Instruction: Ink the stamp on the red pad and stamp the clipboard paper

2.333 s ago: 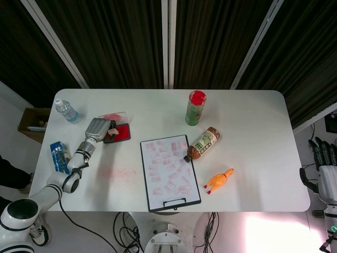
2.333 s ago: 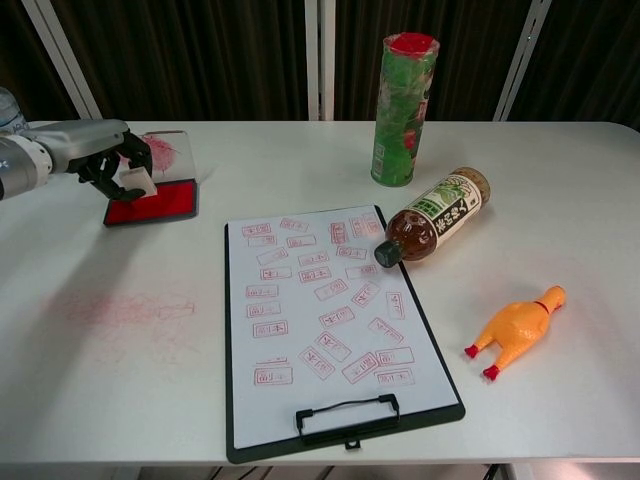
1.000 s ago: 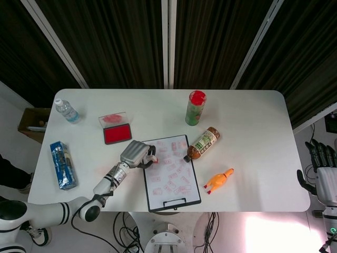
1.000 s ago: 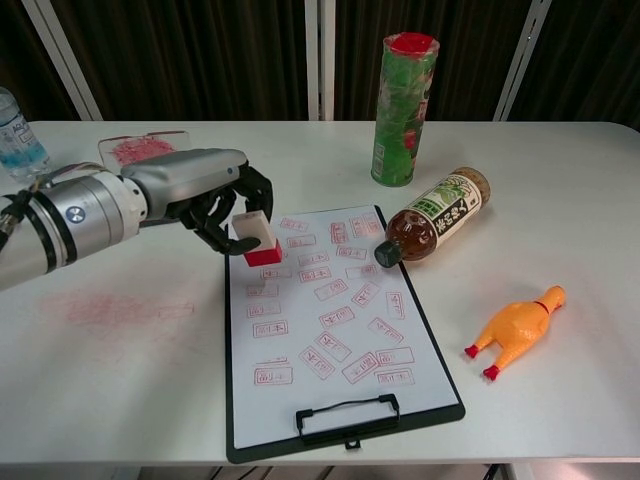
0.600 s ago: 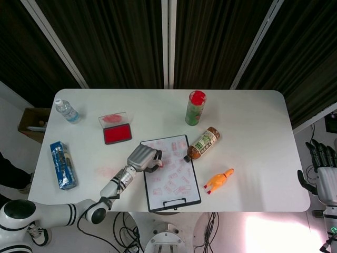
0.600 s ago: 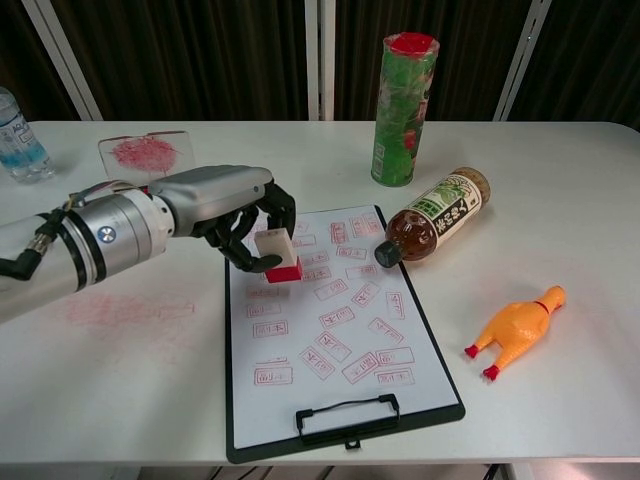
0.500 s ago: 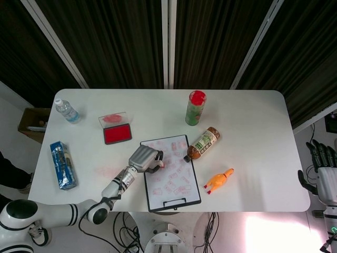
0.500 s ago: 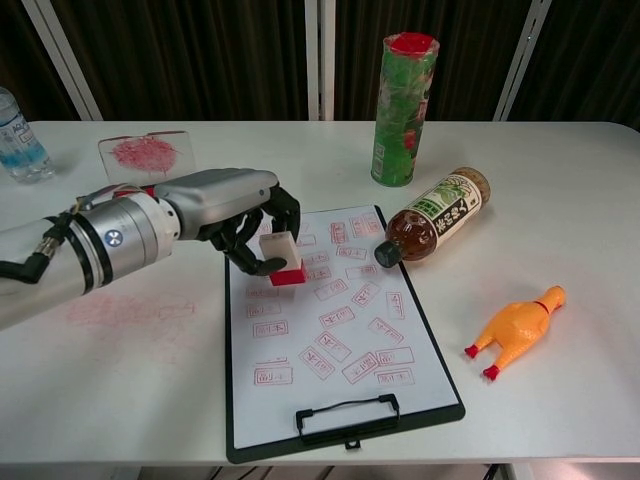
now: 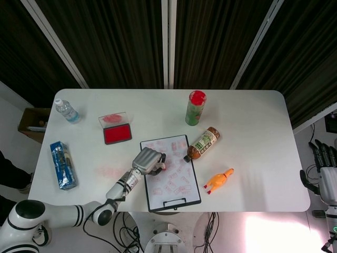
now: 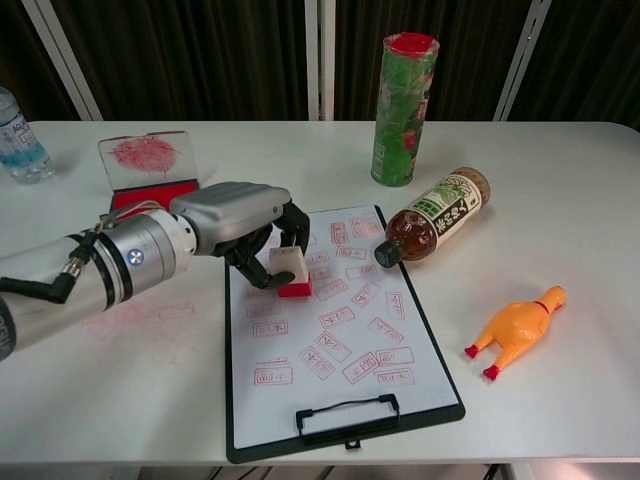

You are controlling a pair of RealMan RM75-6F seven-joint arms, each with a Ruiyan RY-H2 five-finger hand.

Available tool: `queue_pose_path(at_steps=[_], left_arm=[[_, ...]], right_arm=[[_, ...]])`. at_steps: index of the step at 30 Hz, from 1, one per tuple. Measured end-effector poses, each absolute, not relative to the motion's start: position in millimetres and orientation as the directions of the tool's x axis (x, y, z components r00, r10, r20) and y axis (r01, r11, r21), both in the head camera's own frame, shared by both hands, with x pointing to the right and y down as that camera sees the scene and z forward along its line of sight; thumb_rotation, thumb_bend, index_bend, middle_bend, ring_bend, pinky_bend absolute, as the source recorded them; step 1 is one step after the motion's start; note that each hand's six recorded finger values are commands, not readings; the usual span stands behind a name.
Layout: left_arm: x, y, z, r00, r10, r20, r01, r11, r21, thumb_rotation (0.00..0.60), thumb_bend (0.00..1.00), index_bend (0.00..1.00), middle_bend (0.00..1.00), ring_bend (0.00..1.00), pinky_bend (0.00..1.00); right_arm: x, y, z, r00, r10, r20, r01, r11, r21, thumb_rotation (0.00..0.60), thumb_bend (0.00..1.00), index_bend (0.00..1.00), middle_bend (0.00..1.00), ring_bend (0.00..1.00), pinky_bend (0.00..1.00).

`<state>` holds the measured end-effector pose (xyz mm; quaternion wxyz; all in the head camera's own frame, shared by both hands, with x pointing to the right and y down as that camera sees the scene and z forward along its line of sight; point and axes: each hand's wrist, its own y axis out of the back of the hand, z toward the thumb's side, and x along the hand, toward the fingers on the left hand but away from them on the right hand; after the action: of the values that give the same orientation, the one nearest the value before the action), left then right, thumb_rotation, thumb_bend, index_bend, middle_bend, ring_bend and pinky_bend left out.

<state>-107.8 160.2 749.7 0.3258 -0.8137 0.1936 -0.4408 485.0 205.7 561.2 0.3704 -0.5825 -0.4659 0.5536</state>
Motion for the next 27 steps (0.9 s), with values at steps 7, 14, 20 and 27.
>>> queue_pose_path(at_steps=[7,14,20,27], left_arm=[[-106.1,162.3,750.3,0.537,-0.604,0.588,-0.020,-0.706,-0.708,0.600,0.41,0.70,0.70,0.73,0.78],[-106.2,165.8,751.7,0.540,-0.603,0.587,-0.003,-0.699,-0.715,0.600,0.41,0.70,0.70,0.73,0.78],[-107.4,170.2,753.6,0.546,-0.601,0.584,0.023,-0.686,-0.728,0.600,0.41,0.70,0.70,0.73,0.78],[-106.0,175.2,755.9,0.554,-0.592,0.586,0.036,-0.686,-0.727,0.600,0.41,0.70,0.70,0.73,0.78]], right_arm=[[485.9,205.9,561.8,-0.049,0.952,-0.301,0.133,-0.292,-0.947,0.600,0.34,0.00,0.00,0.00,0.00],[485.7,206.3,562.2,-0.049,0.952,-0.302,0.133,-0.294,-0.947,0.600,0.34,0.00,0.00,0.00,0.00],[486.1,206.8,562.5,-0.050,0.951,-0.304,0.132,-0.295,-0.946,0.600,0.34,0.00,0.00,0.00,0.00],[486.7,206.8,563.9,-0.052,0.949,-0.310,0.131,-0.301,-0.944,0.600,0.34,0.00,0.00,0.00,0.00]])
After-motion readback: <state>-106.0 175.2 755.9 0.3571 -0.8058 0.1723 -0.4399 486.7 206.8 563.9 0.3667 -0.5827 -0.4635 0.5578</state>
